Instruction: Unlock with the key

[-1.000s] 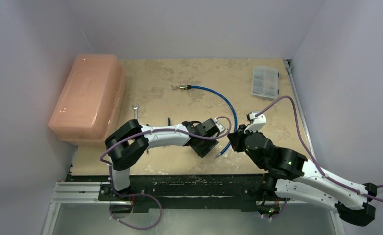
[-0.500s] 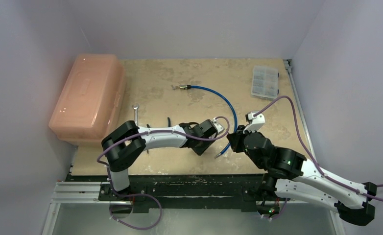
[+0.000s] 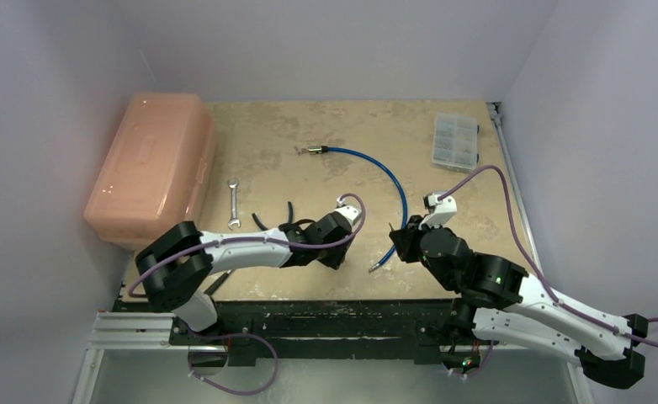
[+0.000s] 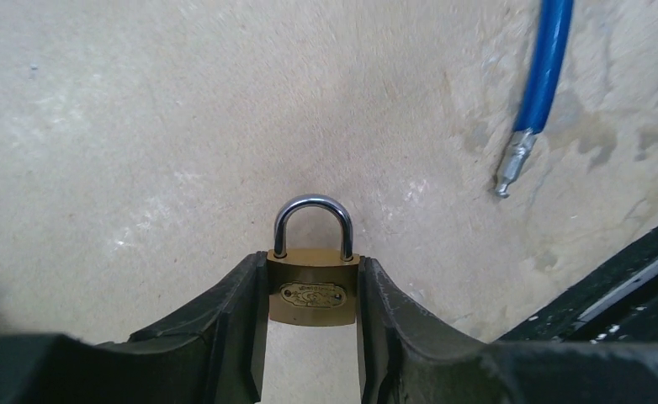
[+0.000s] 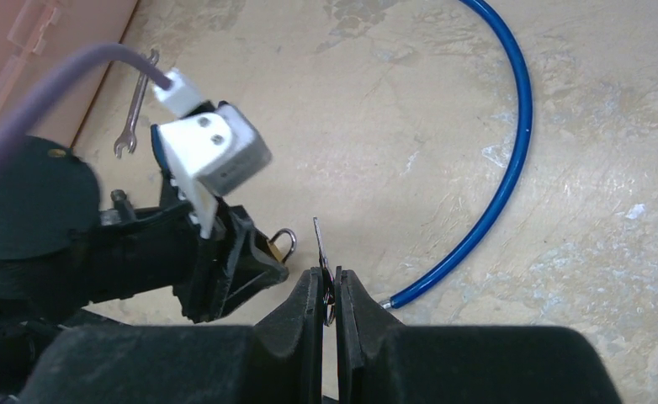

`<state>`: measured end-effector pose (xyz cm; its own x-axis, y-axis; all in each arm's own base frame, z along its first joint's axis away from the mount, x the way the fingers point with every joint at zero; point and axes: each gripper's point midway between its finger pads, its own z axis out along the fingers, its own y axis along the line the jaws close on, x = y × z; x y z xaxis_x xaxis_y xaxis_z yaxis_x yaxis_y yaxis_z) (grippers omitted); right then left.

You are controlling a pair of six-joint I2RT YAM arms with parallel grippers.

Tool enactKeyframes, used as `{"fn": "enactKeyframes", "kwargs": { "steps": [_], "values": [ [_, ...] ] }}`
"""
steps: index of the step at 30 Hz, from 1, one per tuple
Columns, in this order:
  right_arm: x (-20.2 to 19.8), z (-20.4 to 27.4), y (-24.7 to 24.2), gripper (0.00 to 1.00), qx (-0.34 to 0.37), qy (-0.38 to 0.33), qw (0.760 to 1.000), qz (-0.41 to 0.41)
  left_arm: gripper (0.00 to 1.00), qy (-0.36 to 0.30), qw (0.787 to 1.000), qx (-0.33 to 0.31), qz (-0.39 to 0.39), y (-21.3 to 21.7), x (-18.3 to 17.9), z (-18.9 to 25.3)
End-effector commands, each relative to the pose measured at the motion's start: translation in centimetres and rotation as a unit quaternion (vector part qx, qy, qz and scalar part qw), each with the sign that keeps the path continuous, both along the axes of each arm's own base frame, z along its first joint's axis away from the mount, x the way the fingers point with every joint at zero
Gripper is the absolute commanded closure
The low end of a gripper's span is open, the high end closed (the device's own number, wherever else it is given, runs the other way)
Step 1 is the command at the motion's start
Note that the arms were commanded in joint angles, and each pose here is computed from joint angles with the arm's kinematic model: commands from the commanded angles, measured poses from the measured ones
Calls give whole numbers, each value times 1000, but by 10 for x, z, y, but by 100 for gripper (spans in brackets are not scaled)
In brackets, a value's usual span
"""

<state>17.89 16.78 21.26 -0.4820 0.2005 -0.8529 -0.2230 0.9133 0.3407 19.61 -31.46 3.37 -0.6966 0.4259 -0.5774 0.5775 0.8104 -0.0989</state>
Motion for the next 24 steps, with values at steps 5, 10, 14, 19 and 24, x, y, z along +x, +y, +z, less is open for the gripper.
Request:
{"fn": "enactKeyframes", "kwargs": {
  "steps": [5, 10, 14, 19, 24],
  "values": [
    [0, 13, 5, 100, 32, -5, 999, 1, 100, -96, 964, -229, 97, -9, 21, 92],
    [0, 12, 9, 100, 35, -1, 999, 3, 100, -101, 942, -290, 138, 4, 26, 111],
    [0, 9, 12, 100, 37, 2, 999, 5, 100, -104, 923, -329, 169, 10, 27, 129],
    [1, 6, 14, 100, 37, 4, 999, 3, 100, -102, 900, -376, 196, 18, 26, 151],
    [2, 4, 16, 100, 41, 5, 999, 4, 100, -84, 876, -426, 211, 18, 22, 170]
  ]
}}
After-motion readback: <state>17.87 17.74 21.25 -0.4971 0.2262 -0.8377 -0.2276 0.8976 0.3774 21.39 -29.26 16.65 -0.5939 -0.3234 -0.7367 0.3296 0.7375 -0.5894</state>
